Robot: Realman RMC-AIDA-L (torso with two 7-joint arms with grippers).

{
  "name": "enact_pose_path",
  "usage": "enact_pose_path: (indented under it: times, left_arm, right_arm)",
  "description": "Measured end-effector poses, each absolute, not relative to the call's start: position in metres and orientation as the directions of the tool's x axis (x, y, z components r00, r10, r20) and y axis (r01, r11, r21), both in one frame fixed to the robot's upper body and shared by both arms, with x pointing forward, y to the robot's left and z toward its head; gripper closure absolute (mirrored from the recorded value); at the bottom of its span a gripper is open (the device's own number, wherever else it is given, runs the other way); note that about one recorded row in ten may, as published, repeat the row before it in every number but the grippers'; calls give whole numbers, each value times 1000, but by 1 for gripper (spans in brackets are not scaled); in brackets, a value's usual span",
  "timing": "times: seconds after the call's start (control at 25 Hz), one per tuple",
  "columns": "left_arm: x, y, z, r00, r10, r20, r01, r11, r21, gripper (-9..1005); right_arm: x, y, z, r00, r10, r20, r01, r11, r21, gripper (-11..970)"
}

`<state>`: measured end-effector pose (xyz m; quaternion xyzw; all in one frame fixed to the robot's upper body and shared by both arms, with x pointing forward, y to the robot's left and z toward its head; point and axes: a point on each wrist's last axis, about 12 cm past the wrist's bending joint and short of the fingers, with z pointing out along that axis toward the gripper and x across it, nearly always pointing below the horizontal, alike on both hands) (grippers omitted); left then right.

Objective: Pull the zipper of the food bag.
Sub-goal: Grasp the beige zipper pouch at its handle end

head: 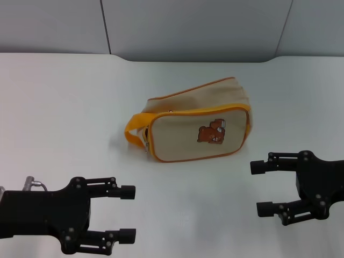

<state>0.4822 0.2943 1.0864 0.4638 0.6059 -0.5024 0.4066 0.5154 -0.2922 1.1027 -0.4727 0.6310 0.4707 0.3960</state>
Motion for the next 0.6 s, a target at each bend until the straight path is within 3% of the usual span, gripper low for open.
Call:
enact_pose_path:
  times: [0.6]
  left_arm:
    - [480, 303, 1085, -231, 125, -965, 969, 123, -216, 237]
  right_arm:
    - [516, -293, 1102, -238, -229, -944, -970, 114, 217, 118]
